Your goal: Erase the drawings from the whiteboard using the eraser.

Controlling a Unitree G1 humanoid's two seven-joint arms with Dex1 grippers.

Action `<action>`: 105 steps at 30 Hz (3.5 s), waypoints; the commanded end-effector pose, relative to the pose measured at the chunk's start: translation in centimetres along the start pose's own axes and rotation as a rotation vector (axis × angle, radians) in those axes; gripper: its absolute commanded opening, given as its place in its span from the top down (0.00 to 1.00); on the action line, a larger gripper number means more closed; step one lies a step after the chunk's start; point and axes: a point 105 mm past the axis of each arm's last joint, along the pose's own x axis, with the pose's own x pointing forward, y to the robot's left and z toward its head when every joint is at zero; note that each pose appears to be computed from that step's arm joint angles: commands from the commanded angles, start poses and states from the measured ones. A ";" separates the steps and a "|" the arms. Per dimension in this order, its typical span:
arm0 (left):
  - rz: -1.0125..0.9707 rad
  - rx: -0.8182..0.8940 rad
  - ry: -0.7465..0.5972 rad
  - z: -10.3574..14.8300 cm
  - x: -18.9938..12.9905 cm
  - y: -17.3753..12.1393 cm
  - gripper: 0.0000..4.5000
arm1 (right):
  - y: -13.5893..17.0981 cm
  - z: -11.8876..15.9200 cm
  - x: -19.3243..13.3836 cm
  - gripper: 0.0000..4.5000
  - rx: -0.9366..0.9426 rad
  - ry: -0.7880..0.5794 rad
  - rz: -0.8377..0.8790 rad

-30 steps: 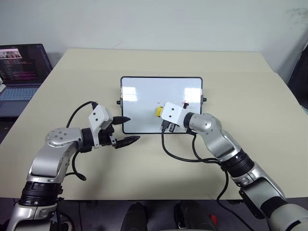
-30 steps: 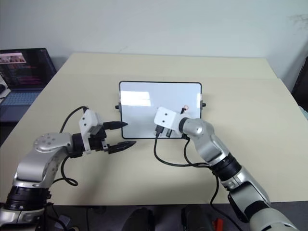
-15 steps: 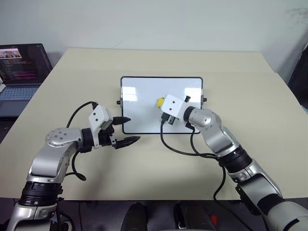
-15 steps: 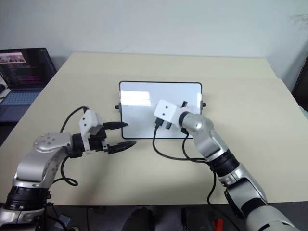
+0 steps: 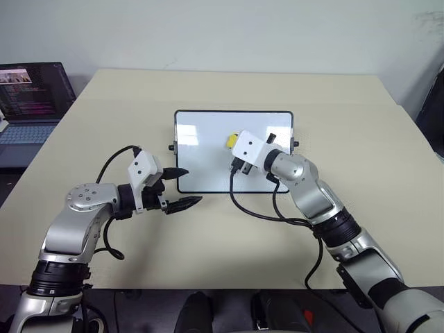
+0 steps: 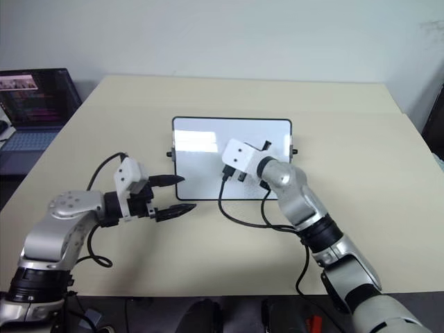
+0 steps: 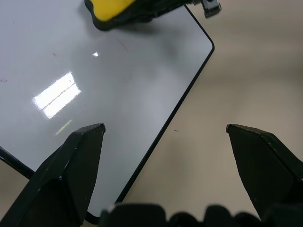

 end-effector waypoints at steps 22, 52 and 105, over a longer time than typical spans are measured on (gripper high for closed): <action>-0.046 0.036 -0.020 1.2 0.2 -0.3 0.00 | -0.4 -0.6 -0.8 0.78 -0.018 0.045 -0.019; -0.151 0.119 -0.035 2.3 2.1 -1.5 0.00 | 1.0 -0.3 -9.8 0.78 0.438 -0.081 0.007; -0.174 0.149 -0.091 4.2 2.9 -0.5 0.00 | 0.8 -5.8 -6.0 0.78 0.351 0.140 -0.093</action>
